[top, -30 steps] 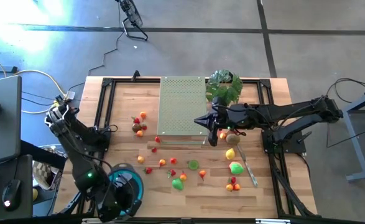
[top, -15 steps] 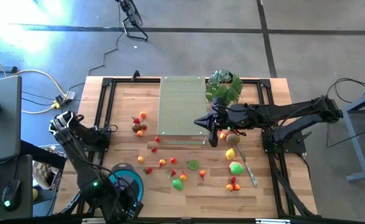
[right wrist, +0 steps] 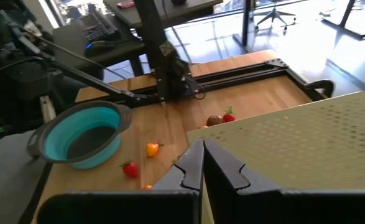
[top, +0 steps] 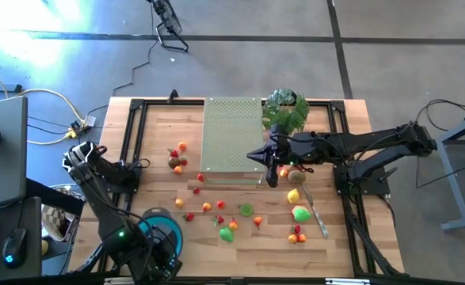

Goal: Pick & Place Fruit
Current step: Put the blue bowl on the shelf

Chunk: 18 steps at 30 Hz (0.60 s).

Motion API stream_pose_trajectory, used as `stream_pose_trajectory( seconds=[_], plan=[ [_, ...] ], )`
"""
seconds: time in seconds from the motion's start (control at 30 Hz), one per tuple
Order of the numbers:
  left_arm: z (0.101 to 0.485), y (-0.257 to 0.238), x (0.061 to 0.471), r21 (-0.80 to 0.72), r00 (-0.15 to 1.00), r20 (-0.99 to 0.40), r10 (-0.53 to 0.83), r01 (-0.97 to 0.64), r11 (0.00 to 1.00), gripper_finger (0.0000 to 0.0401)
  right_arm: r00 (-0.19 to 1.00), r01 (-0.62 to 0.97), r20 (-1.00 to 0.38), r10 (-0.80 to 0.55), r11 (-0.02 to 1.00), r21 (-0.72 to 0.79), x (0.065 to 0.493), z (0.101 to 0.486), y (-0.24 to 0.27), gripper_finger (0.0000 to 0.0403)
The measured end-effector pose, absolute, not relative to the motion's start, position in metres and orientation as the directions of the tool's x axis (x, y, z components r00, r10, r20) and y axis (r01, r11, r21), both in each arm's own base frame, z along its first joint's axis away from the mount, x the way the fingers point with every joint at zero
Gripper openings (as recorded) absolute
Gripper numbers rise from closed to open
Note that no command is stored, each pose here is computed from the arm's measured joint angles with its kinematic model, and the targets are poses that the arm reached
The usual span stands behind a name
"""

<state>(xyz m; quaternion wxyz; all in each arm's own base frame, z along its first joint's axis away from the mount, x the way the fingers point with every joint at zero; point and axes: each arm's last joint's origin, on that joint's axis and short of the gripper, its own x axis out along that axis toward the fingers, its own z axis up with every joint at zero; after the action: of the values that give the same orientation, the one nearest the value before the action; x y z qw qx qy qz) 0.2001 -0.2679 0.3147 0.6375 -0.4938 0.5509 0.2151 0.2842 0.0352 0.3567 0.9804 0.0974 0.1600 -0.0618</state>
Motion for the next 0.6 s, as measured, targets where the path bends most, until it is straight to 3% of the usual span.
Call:
stream_pose_trajectory(
  seconds=[0.37,0.6],
  plan=[
    [0.3145,-0.2678,0.2000,-0.387,0.297,-0.916,-0.270,-0.831,0.400,0.0203,0.942,0.131,-0.328,-0.067,0.975,0.178,0.2842,0.3567,0.0358,0.0003],
    [0.3146,-0.2672,0.2010,-0.404,0.330,-0.912,-0.245,-0.829,0.388,0.0237,0.943,0.128,-0.328,-0.064,0.976,0.178,0.2842,0.3567,0.0359,0.0003]
  ],
)
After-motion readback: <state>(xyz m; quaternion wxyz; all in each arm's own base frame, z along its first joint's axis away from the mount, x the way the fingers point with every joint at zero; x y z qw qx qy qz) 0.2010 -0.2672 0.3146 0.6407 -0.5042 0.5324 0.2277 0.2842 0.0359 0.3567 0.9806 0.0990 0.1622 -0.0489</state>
